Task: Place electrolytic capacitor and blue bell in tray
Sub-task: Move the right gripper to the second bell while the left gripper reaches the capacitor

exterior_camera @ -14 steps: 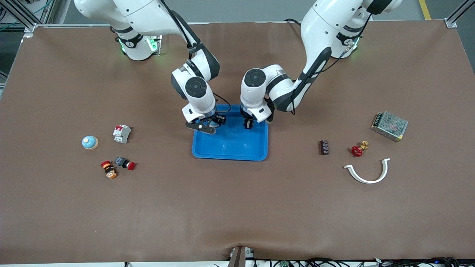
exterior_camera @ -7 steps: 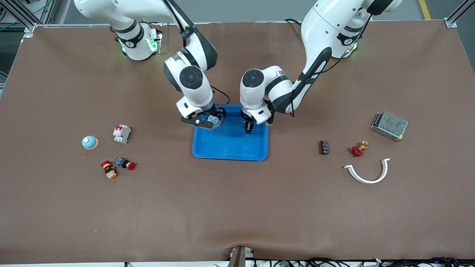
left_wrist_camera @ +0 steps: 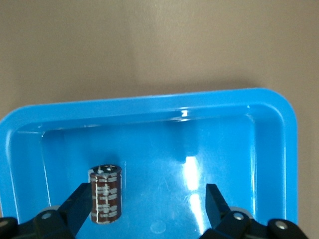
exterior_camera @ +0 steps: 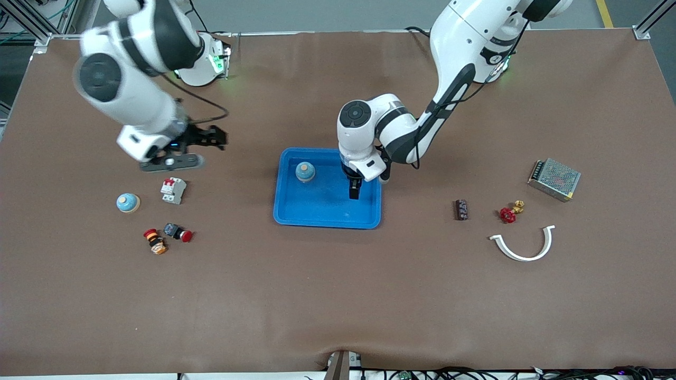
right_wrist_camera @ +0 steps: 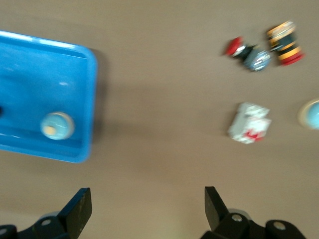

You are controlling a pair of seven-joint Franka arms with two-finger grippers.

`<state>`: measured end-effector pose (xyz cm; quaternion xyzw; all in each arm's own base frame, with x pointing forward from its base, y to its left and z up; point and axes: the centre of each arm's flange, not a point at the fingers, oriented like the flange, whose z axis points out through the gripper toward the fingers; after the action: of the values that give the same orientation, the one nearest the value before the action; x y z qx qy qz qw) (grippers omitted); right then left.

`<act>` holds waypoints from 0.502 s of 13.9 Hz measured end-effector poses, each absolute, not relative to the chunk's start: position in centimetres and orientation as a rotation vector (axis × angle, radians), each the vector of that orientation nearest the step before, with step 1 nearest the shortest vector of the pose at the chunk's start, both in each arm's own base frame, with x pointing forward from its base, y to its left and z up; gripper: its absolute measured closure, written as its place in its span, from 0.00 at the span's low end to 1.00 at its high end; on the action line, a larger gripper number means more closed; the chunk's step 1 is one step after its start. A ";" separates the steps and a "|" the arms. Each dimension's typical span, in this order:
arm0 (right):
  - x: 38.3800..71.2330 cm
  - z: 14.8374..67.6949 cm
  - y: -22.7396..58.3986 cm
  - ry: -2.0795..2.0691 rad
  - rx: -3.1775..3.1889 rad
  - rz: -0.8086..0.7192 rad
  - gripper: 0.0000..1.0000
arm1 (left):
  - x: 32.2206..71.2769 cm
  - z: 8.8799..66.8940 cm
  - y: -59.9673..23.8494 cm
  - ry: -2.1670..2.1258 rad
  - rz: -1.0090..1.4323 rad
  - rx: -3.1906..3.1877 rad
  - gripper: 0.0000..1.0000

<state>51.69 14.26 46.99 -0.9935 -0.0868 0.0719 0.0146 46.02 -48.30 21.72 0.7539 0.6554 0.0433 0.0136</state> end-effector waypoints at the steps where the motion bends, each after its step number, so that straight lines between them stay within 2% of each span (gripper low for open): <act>1: 52.3 47.0 11.5 -0.347 -3.093 0.220 0.00 | 46.2 21.9 -48.1 2.042 0.141 2.359 0.00; 4: 53.5 46.4 3.4 -0.564 -3.052 0.200 0.00 | 48.8 23.5 -45.9 2.023 0.106 2.381 0.00; 7: 54.4 46.3 -3.0 -0.748 -3.071 0.116 0.00 | 52.2 25.6 -41.8 2.009 0.093 2.407 0.00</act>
<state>54.35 -3.00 46.35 -0.9709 -0.2365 0.0365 -0.0105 52.21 -41.83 25.60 0.7674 0.6405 0.0295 0.0027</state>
